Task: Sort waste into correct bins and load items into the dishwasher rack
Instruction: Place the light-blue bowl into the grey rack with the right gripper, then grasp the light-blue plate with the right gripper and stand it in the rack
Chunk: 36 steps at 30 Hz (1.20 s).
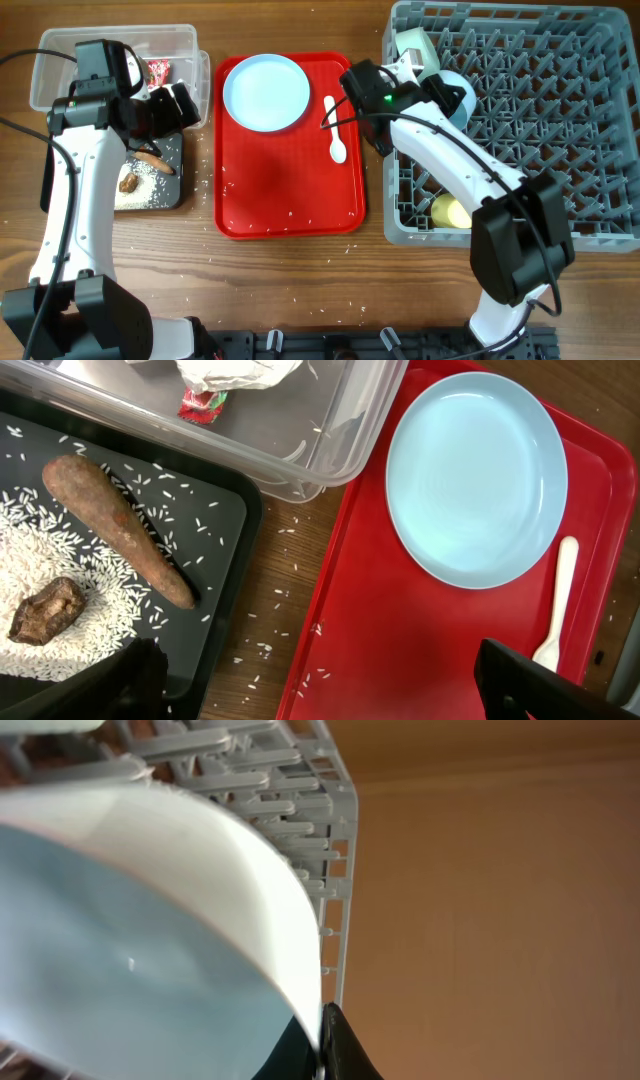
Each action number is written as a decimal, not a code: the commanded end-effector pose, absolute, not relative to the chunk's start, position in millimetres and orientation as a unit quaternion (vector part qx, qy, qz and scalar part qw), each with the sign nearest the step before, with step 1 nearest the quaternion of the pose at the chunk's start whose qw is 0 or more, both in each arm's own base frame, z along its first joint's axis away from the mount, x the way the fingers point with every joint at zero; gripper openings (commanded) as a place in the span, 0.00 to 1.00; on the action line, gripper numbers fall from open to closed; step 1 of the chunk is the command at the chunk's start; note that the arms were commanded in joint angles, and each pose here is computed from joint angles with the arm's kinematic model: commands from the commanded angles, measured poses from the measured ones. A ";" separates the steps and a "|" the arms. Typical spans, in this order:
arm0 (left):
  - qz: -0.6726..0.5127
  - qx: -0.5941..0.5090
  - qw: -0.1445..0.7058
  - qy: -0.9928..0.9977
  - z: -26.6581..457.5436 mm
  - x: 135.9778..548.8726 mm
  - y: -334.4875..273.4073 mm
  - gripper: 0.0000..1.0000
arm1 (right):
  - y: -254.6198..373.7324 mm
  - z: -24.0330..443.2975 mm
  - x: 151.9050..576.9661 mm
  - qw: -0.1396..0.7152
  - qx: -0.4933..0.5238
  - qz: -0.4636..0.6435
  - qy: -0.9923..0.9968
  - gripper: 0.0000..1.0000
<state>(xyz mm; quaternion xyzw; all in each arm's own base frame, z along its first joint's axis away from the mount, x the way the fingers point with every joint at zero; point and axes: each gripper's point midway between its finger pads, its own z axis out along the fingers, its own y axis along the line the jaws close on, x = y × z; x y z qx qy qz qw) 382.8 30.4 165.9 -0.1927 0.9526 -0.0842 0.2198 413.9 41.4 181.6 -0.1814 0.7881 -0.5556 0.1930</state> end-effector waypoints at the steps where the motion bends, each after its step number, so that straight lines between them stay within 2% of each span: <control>1: -0.085 -0.191 0.233 0.950 175.0 385.3 31.0 1.00 | 53.7 165.3 412.1 0.181 -0.208 -0.544 0.793 0.04; 3: -0.085 -0.191 0.233 0.950 175.0 385.3 31.0 1.00 | 72.1 163.6 408.7 0.190 -0.228 -0.536 0.790 0.04; 4: -0.085 -0.191 0.233 0.950 175.0 385.3 31.0 1.00 | 81.4 161.0 406.7 0.193 -0.239 -0.528 0.792 0.08; 7: -0.085 -0.191 0.233 0.950 175.0 385.3 31.0 1.00 | 96.2 152.7 402.9 0.193 -0.259 -0.504 0.801 0.28; 9: -0.085 -0.191 0.233 0.950 175.0 385.4 31.0 1.00 | 104.1 143.2 399.2 0.172 -0.297 -0.484 0.805 0.45; 10: -0.085 -0.191 0.233 0.950 175.0 385.3 31.0 1.00 | 106.2 142.0 398.5 0.169 -0.305 -0.481 0.804 0.56; 11: -0.085 -0.191 0.233 0.950 175.0 385.3 31.0 1.00 | 107.7 141.9 398.2 0.170 -0.306 -0.481 0.804 0.86; 12: -0.085 -0.191 0.233 0.950 175.0 385.3 31.0 1.00 | 109.0 142.1 398.0 0.171 -0.307 -0.481 0.803 1.00; 15: -0.085 -0.191 0.233 0.950 175.0 385.3 31.0 1.00 | 114.5 142.5 402.4 0.187 -0.298 -0.468 0.811 1.00; 17: -0.085 -0.191 0.233 0.950 175.0 385.3 31.0 1.00 | 129.3 141.2 408.4 0.207 -0.295 -0.421 0.832 1.00; 25: -0.085 -0.191 0.233 0.950 175.0 385.3 31.0 1.00 | 242.9 180.4 439.9 0.335 -0.304 -0.115 0.884 1.00; 28: -0.085 -0.191 0.233 0.950 175.0 385.3 31.0 1.00 | 303.1 179.8 426.1 0.341 -0.342 0.058 0.874 1.00; 29: -0.085 -0.191 0.233 0.950 175.0 385.3 31.0 1.00 | 318.8 184.1 422.9 0.342 -0.321 0.119 0.875 1.00; 31: -0.085 -0.191 0.233 0.950 175.0 385.3 31.0 1.00 | 328.6 183.4 433.6 0.329 -0.161 0.214 0.906 0.99; 33: -0.085 -0.191 0.233 0.950 175.0 385.3 31.0 1.00 | 324.4 168.1 442.9 0.310 -0.045 0.233 0.921 0.95; 36: -0.085 -0.191 0.233 0.950 175.0 385.3 31.0 1.00 | 329.8 142.9 444.2 0.280 0.016 0.246 0.928 0.95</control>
